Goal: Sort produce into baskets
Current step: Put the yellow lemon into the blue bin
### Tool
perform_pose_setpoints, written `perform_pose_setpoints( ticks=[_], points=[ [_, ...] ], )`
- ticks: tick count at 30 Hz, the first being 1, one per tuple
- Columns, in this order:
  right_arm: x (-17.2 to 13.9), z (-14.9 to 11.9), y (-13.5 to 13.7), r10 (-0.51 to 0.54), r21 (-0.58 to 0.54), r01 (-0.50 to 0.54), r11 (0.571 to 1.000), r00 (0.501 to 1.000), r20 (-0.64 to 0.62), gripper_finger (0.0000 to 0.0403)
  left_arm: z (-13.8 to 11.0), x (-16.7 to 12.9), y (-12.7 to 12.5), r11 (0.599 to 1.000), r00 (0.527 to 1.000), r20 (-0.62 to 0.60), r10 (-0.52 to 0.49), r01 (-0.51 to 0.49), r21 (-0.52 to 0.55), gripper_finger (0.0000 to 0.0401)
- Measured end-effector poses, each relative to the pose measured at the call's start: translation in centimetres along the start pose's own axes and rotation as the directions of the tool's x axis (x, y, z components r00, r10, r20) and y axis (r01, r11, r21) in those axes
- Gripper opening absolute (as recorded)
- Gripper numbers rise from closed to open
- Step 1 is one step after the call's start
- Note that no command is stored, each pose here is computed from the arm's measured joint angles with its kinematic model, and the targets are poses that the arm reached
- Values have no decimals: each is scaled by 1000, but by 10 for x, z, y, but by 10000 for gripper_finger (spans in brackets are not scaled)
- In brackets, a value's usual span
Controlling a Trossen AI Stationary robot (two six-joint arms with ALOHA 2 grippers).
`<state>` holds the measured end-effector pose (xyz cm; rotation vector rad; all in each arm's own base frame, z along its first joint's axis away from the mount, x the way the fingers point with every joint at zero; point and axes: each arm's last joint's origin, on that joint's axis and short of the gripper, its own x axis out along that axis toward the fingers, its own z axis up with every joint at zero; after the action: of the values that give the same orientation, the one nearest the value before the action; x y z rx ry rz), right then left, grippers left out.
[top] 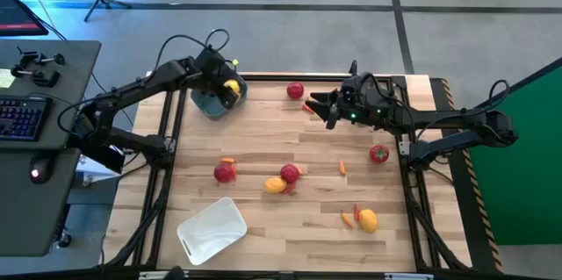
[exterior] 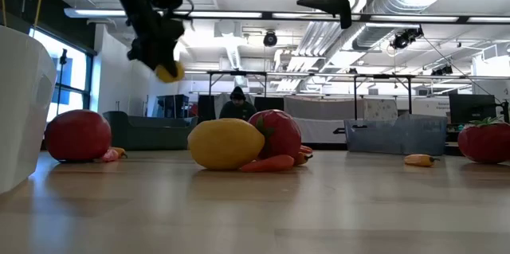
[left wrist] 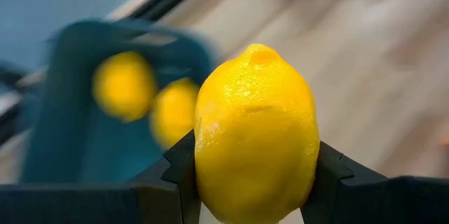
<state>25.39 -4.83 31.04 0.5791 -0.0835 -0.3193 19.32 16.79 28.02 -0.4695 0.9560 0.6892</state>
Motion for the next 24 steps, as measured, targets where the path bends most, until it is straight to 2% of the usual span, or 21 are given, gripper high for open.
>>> perform_pose_setpoints(
  ticks=[5, 12, 17, 24],
  points=[
    [0, 2, 2, 15, -2, -15, 1000, 1000, 23, 255, 0, 19, 34, 994, 988, -104, 111, -109, 23, 147],
    [0, 4, 3, 28, 34, -29, 999, 999, 41, 255, -5, 53, 70, 990, 957, -253, 142, -142, 18, 147],
    [-1, 4, 5, 42, 33, -44, 998, 998, 48, 255, -8, 67, 81, 988, 935, -317, 157, -149, 50, 147],
    [-1, 4, 5, 42, 48, -44, 998, 998, 49, 255, -11, 84, 85, 982, 908, -376, 185, -157, 105, 158]
  ],
)
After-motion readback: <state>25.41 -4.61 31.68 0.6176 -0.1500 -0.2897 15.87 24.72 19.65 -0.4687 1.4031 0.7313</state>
